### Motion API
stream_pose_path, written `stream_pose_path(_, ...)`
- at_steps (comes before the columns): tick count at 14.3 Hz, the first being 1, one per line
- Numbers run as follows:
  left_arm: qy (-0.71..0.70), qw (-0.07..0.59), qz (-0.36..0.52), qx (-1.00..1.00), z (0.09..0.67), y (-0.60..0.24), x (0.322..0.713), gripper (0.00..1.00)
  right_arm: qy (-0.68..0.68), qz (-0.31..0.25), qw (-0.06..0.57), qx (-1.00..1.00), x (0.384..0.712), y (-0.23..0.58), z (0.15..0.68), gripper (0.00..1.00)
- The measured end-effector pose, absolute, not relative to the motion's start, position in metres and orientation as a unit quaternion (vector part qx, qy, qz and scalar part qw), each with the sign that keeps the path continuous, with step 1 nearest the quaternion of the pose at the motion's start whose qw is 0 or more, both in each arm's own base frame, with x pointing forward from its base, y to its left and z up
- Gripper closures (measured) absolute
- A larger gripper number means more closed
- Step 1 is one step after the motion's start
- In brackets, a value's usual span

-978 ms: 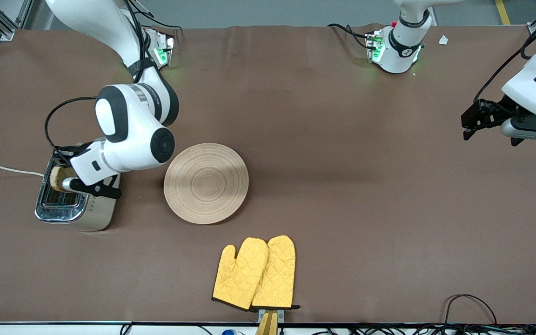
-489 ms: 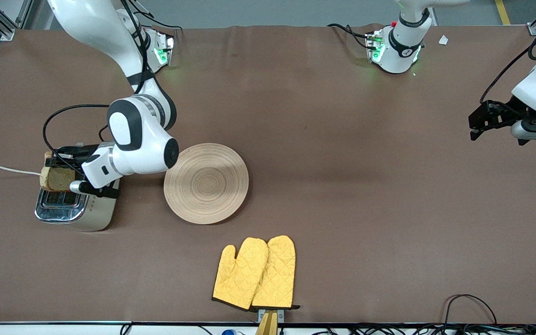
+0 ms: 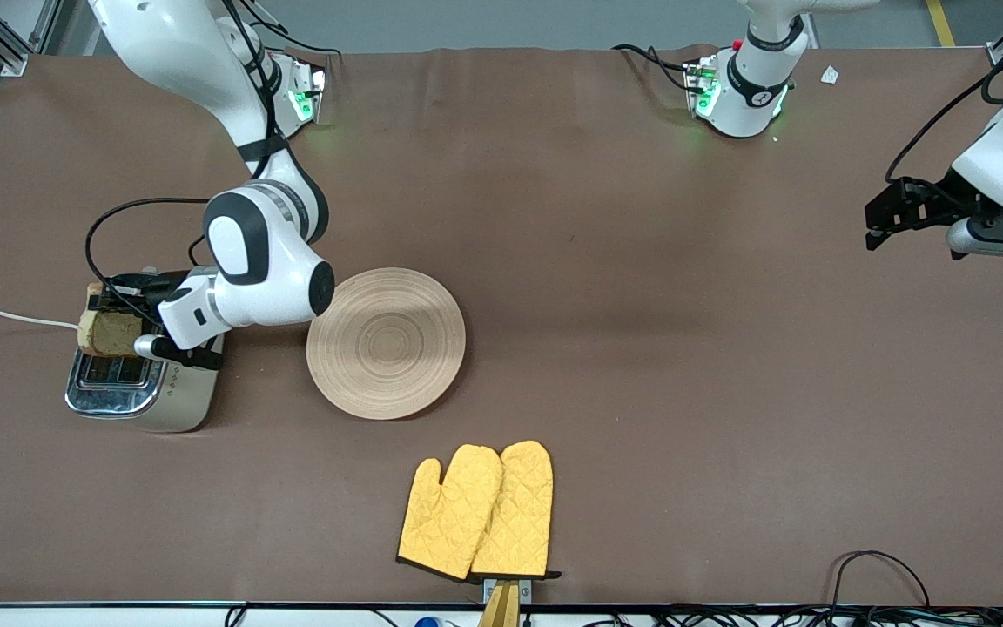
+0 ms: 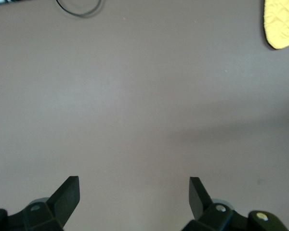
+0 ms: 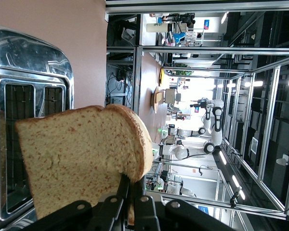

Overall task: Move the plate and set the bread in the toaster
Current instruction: 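Lower the bread slice into the toaster slot with the right gripper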

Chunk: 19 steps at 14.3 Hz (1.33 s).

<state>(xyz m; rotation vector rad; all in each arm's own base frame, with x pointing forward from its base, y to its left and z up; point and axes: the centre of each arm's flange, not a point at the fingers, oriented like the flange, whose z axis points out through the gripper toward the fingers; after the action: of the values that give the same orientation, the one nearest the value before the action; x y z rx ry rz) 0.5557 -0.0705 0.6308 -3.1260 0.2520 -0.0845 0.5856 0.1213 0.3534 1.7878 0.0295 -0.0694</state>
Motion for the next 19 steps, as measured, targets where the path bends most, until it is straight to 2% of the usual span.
stream_pose_path(19,0.075,0.000,-0.024,-0.997,0.633,-0.065,0.556,0.00,0.011,0.010,0.605,0.796,0.601,0.110,0.347,0.92)
